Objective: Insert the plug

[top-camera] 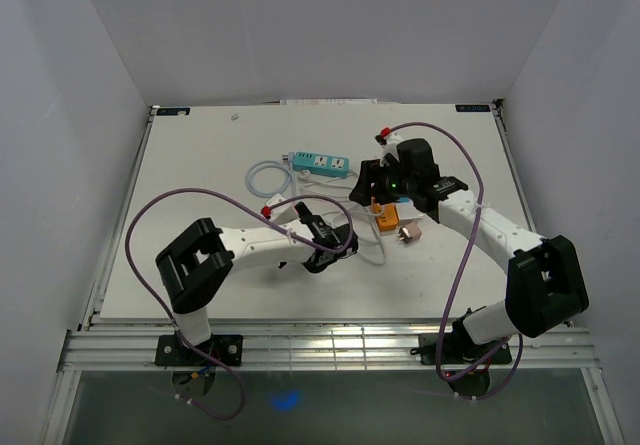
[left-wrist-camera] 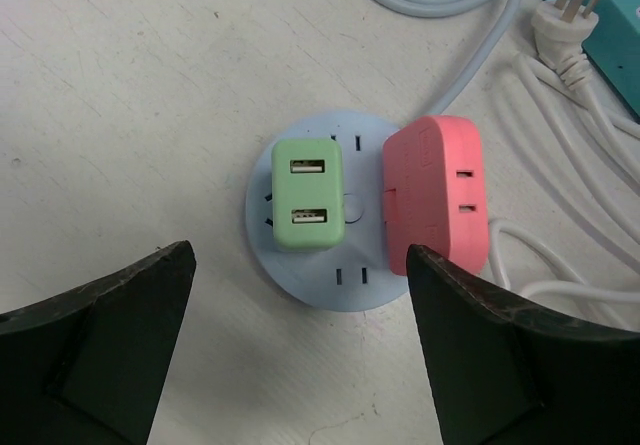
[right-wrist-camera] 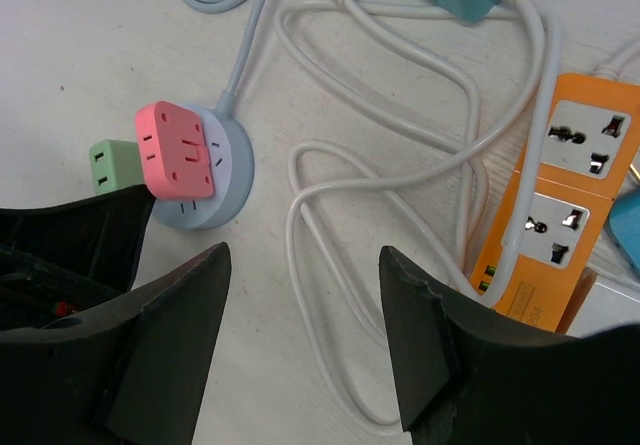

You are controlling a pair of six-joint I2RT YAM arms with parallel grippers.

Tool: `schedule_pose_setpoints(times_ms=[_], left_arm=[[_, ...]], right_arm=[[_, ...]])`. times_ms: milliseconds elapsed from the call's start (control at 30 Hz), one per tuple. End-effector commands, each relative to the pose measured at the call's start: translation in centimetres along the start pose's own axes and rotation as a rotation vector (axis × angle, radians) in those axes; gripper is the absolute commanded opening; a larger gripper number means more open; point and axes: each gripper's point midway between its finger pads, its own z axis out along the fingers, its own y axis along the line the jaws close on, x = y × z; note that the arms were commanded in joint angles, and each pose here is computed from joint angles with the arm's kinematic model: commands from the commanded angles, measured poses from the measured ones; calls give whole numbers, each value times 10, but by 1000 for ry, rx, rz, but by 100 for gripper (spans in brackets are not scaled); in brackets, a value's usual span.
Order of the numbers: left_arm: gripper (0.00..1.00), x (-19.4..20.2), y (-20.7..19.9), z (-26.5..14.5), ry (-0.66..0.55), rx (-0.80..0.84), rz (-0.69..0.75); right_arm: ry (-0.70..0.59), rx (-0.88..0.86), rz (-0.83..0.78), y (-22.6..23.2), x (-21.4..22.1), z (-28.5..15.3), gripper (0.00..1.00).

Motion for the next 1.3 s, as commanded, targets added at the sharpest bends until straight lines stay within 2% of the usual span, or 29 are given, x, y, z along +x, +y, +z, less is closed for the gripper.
schedule_pose_setpoints(times_ms=[0, 233, 333, 367, 400, 467, 500, 533, 633, 667, 1000, 1033, 1133, 1267], left_arm=[[98, -20, -8, -19, 47, 42, -19], [98, -35, -12, -39, 131, 120, 21], [98, -42, -17, -43, 222, 221, 37], [98, -62, -30, -46, 237, 299, -55], [97, -53, -20, -43, 270, 325, 8], [92, -68, -25, -41, 268, 389, -45], [90, -71, -21, -44, 283, 423, -27], [83, -76, -20, -43, 283, 431, -28], [71, -88, -15, -37, 266, 408, -5], [62, -89, -16, -37, 265, 408, 4], [41, -74, -25, -27, 322, 399, 125], [38, -74, -25, -22, 323, 389, 115], [16, -71, -25, -14, 333, 384, 132], [11, -71, -26, -7, 328, 366, 149]], right_arm=[[-53, -37, -33, 12, -28, -3, 67], [-22, -103, -40, 25, -29, 0, 66], [-11, -154, -42, 33, -27, 0, 65], [-8, -167, -43, 36, -27, 1, 65], [-5, -175, -45, 38, -26, 1, 65], [3, -189, -52, 44, -25, 2, 65], [9, -196, -55, 47, -23, 3, 65], [13, -198, -56, 48, -23, 4, 64], [14, -202, -60, 51, -23, 7, 63], [17, -204, -60, 52, -23, 8, 63], [29, -202, -55, 52, -21, 13, 63], [31, -200, -55, 51, -21, 13, 63], [32, -198, -55, 51, -20, 13, 63], [34, -191, -56, 49, -18, 13, 63]])
